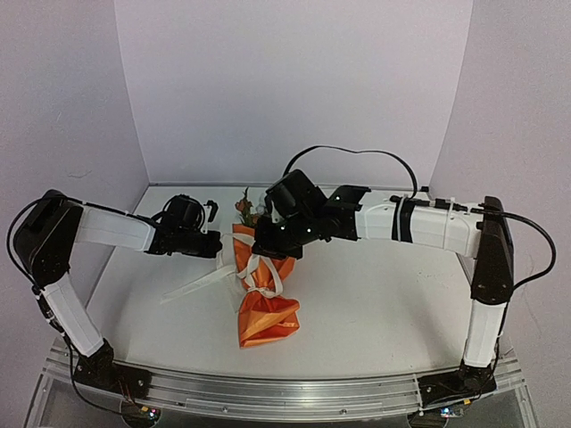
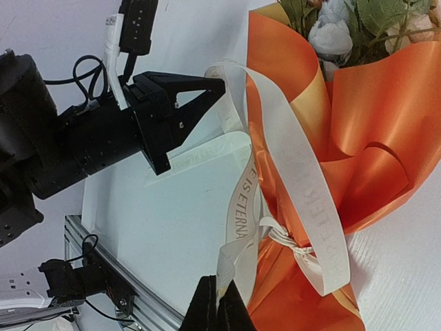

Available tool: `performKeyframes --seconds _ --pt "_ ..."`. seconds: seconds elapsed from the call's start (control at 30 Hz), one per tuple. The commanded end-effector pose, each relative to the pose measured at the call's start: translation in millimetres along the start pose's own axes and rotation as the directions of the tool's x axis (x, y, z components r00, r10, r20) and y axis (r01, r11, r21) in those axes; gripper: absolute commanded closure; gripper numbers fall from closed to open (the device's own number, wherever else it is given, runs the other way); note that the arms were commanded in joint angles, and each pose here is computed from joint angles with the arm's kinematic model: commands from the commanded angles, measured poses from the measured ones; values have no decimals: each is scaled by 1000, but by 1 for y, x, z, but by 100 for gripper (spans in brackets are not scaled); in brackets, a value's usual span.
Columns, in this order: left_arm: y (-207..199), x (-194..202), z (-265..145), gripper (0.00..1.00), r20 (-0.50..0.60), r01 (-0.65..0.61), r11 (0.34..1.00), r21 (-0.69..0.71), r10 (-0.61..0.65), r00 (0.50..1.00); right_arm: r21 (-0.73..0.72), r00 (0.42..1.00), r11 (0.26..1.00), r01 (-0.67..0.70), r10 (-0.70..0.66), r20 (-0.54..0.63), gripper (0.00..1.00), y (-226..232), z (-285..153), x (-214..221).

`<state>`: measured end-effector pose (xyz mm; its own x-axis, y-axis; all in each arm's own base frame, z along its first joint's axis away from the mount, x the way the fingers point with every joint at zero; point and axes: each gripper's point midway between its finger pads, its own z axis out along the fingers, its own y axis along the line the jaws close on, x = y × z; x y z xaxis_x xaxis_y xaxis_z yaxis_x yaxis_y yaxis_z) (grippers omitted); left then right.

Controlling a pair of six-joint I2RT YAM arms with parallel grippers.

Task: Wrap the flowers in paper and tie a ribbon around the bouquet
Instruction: Cross the half-tied ribbon over the folded bouquet.

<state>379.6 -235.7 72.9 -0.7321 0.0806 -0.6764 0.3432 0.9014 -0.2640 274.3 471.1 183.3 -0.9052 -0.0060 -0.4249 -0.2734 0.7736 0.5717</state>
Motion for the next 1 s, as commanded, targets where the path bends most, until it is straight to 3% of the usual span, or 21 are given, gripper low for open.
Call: performKeyframes --seconds 0.0,0.13,0.27,0.5,0.63,0.83,0.97 --pt "-22 -77 -65 100 146 -69 998 8 67 987 -18 999 1000 15 -14 33 100 12 2 -11" --pt "-39 -70 -98 100 21 -59 996 72 58 998 -5 999 1000 22 -22 42 100 9 4 -13" --pt "-58 -33 -121 100 -153 83 980 180 -55 987 5 999 1000 26 -26 47 100 5 6 -14" --pt "-109 -17 -180 100 -302 259 877 405 -139 943 0 999 1000 19 -19 44 100 1 8 -21" --pt "-147 6 -202 100 -403 303 821 485 -98 910 -13 999 1000 9 -9 31 100 -1 12 -26" --pt "-213 22 -229 100 -468 337 678 653 12 883 -25 1000 1000 0 1 16 100 -2 17 -29" --pt "-237 10 -229 100 -475 398 570 719 -16 880 -35 1000 999 -16 16 9 100 -6 19 -33"
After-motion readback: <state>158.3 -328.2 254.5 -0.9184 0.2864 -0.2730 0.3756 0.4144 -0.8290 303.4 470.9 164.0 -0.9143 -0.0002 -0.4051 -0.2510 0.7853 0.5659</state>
